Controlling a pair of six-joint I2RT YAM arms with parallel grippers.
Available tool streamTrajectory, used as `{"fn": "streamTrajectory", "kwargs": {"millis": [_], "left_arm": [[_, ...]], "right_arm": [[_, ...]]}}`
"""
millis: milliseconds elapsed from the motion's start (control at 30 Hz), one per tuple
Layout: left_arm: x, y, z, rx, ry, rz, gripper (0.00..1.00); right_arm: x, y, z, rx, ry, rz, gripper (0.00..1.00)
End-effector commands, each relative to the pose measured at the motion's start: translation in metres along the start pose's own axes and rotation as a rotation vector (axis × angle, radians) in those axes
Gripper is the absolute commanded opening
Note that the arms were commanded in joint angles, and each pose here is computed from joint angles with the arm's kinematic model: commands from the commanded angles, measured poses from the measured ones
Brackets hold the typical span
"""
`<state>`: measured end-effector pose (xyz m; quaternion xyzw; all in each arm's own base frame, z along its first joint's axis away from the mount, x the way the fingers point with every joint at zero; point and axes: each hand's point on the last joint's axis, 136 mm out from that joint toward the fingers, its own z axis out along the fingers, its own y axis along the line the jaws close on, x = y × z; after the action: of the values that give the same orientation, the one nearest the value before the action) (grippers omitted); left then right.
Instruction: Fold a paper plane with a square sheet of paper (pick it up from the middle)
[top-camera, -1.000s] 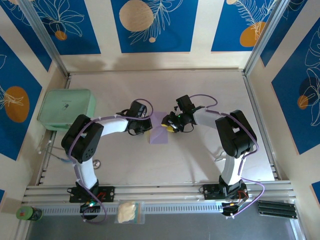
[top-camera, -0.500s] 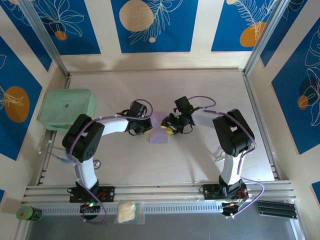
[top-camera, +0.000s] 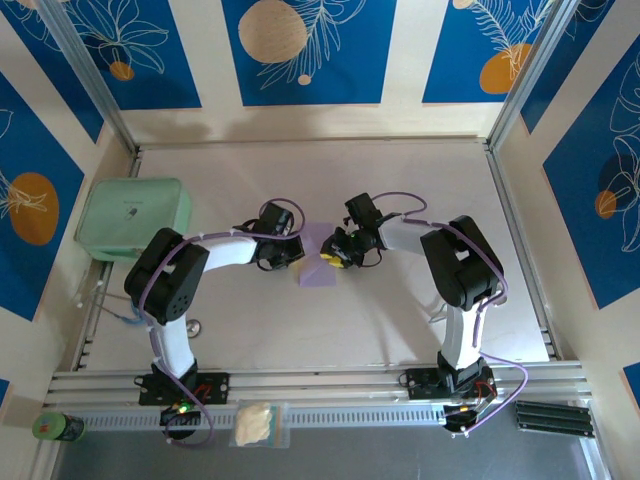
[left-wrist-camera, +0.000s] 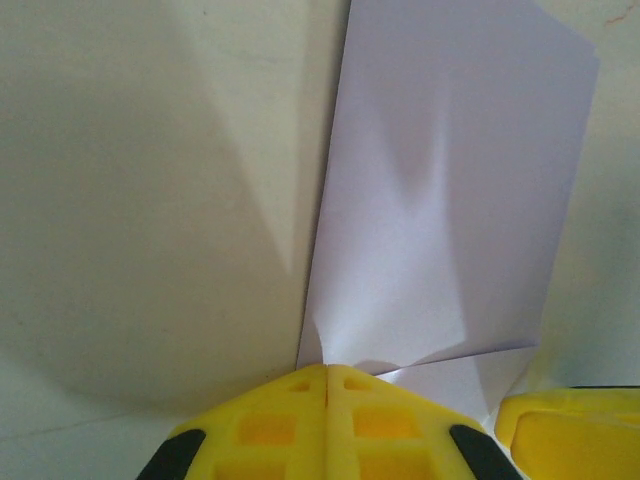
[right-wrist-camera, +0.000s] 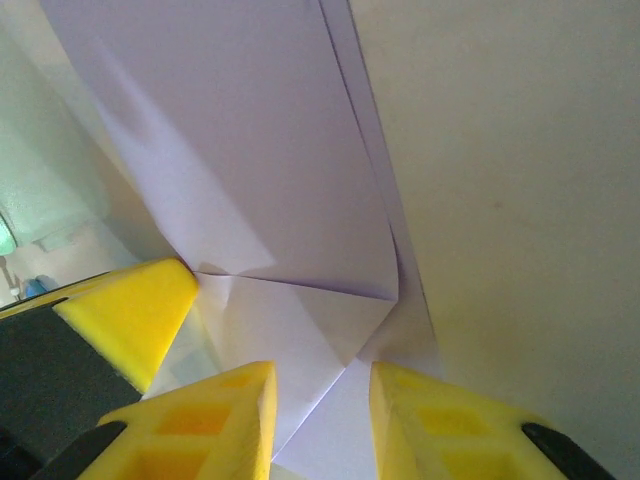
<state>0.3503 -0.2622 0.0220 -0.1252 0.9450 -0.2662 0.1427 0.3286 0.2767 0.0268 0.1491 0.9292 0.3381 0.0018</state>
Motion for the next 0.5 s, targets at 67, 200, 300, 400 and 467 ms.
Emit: {"fn": "streamTrajectory", "kwargs": {"millis": [67,200,300,400,467], "left_arm": [[0.009,0.024,0.006,-0.076,0.023,-0.026,0.03],[0.009,0.024,0.005,-0.076,0.021,-0.03,0.03],[0.008,0.025,0.005,-0.076,0.019,-0.032,0.03],[0.009,0.024,0.005,-0.075,0.018,-0.032,0.03],[0.009,0.025,0.005,-0.077,0.018,-0.035,0.03]], "right_arm": [[0.005,0.01,0.003,-0.037,0.041,-0.006,0.3],[0.006,0.013,0.005,-0.045,0.048,-0.014,0.3],[0.006,0.013,0.005,-0.051,0.049,-0.015,0.3],[0.008,0.017,0.005,-0.075,0.055,-0.026,0.3],[0.008,0.022,0.004,-0.103,0.055,-0.04,0.3]]}}
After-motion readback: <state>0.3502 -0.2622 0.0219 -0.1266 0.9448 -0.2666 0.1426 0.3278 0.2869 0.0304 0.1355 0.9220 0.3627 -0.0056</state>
